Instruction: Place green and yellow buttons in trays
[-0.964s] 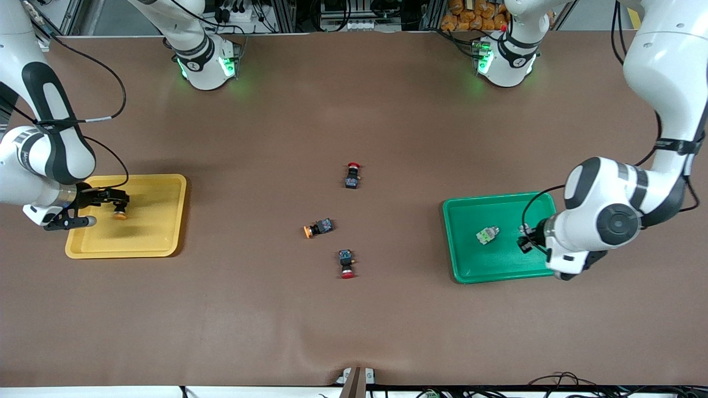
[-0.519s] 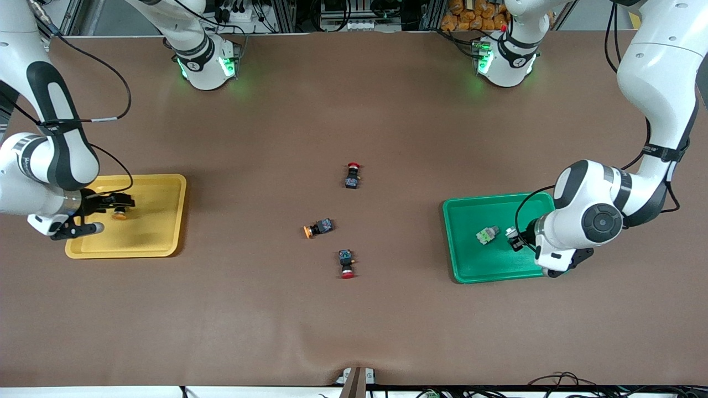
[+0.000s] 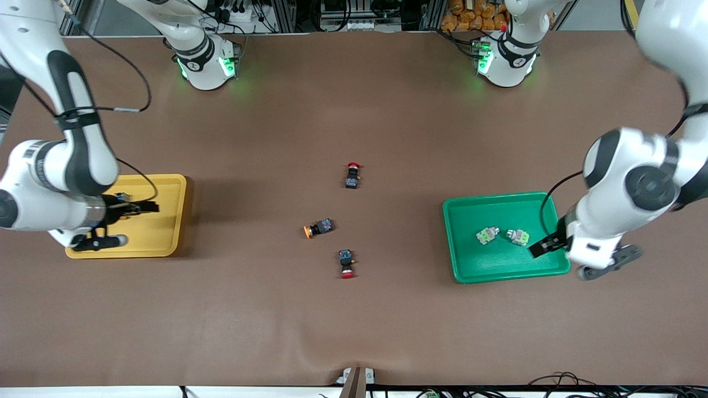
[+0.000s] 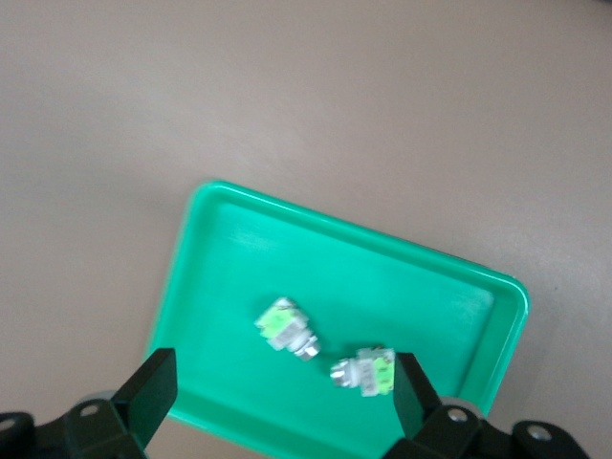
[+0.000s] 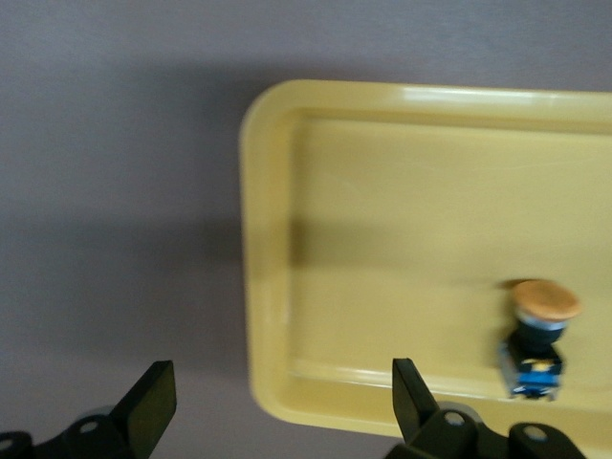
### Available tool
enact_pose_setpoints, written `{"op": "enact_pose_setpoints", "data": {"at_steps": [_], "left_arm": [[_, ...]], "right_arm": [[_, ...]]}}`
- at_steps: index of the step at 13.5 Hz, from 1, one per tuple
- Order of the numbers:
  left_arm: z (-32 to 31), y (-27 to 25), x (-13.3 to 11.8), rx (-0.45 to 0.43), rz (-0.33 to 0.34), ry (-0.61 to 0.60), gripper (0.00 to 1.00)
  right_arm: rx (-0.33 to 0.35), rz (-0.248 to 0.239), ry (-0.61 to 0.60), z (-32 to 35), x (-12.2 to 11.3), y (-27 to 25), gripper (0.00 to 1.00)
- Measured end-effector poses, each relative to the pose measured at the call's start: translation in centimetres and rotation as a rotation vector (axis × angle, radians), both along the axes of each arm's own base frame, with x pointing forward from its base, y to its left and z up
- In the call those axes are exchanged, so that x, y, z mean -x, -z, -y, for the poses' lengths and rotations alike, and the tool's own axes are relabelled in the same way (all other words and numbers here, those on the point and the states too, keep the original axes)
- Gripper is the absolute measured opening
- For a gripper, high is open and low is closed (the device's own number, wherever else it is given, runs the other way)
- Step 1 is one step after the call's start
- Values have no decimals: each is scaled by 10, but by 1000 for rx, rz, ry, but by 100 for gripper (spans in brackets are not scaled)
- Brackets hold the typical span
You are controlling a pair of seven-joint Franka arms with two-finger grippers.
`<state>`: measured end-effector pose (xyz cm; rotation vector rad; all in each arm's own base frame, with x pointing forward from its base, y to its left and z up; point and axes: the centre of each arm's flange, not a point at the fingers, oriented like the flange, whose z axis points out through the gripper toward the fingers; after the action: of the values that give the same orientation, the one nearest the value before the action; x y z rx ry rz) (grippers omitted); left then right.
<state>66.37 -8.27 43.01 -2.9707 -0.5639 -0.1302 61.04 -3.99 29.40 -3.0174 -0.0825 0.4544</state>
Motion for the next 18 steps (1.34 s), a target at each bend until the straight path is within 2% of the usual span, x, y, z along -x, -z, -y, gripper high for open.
{"op": "enact_pose_setpoints", "data": {"at_steps": [2,4,7,9,13,18], "left_arm": [[-7,-70,12,-65,-10,69,100],[-16,-131,20,-97,-14,218,100],[-23,-159,18,-107,-8,408,100],[-25,-169,19,-91,-3,487,100],[-60,-193,28,9,28,452,100],[-39,-214,57,22,15,459,100]], "right_arm": [[39,-2,50,-46,-1,-6,100],[77,-5,108,-88,1,-9,100],[133,8,213,-148,4,-15,100],[160,33,293,-193,6,-26,100],[169,104,433,-285,13,-23,100],[166,158,620,-371,23,34,100]]}}
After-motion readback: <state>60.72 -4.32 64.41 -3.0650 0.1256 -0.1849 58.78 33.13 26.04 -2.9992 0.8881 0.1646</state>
